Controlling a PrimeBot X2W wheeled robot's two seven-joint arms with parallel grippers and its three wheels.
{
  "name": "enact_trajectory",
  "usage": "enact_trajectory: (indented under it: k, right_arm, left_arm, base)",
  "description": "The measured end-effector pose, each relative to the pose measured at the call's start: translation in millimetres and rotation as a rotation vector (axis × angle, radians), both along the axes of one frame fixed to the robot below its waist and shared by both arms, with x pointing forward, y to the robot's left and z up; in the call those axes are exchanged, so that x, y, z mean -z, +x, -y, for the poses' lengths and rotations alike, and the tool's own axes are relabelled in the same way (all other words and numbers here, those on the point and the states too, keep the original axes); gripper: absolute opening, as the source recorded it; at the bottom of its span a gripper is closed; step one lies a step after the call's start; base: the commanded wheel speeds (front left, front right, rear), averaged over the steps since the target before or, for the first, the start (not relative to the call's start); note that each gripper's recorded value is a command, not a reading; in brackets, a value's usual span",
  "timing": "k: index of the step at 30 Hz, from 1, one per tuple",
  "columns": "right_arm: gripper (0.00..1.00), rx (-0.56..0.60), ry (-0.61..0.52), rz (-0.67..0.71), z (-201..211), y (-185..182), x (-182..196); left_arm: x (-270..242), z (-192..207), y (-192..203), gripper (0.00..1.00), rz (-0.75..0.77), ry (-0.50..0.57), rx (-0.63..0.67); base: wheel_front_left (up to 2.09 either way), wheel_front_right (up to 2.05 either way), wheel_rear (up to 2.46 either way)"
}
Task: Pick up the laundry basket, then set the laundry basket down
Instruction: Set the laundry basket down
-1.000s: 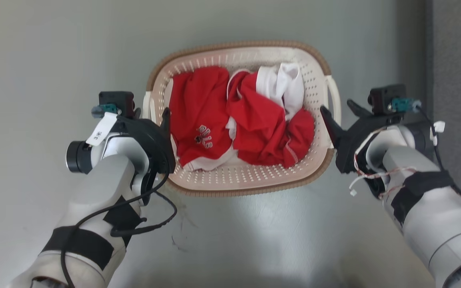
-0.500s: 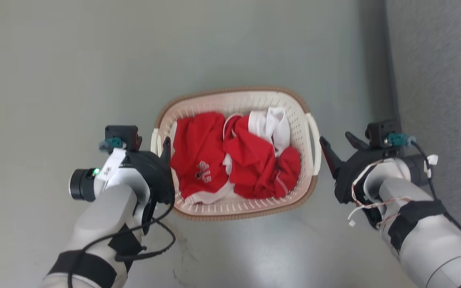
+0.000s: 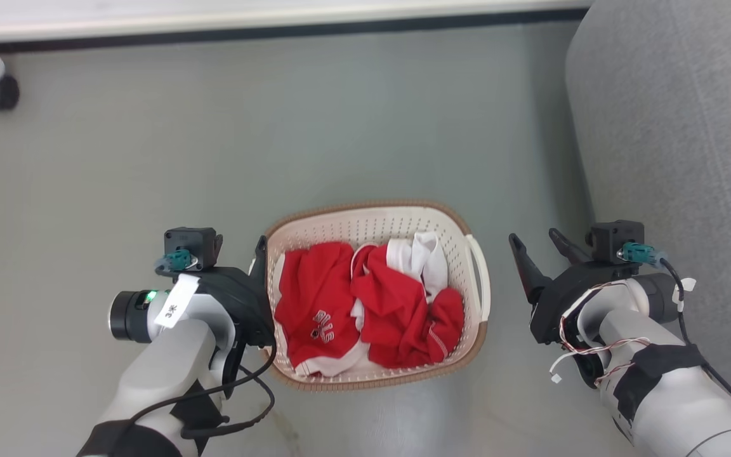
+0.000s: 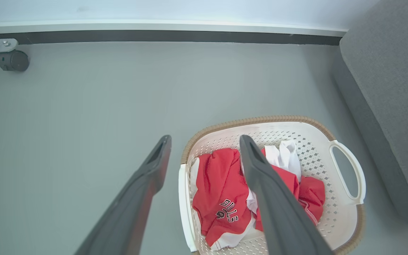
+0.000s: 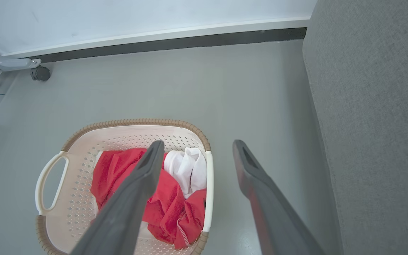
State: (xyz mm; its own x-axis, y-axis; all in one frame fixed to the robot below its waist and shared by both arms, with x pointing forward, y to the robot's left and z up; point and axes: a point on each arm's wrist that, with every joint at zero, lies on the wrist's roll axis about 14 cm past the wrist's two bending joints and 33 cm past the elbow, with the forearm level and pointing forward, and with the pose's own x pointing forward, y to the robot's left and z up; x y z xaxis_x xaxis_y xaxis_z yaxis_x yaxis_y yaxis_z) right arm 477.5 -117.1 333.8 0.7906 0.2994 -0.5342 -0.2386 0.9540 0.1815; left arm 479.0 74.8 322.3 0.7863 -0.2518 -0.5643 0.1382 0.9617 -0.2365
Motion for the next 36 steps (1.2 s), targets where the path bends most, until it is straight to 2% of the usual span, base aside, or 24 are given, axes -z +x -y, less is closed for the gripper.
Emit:
enact_trajectory:
  k: [15, 27, 36]
  right_arm:
    - [1.0, 0.072, 0.026, 0.216, 19, 11, -76]
    - [1.0, 0.086, 0.026, 0.399, 19, -8, -131]
    - [1.0, 0.095, 0.028, 0.505, 19, -32, -159]
  left_arm:
    - [-70, -7, 8, 1.0, 0.206, -0.03, -0.039]
    - [-124, -20, -21, 1.0, 0.4, -0.049, -0.039]
    - [-160, -30, -51, 1.0, 0.534, -0.076, -0.051]
  base:
    - [0.0, 0.0, 0.0]
    - [0.0, 0.0, 0.0]
    - [0.0, 0.0, 0.0]
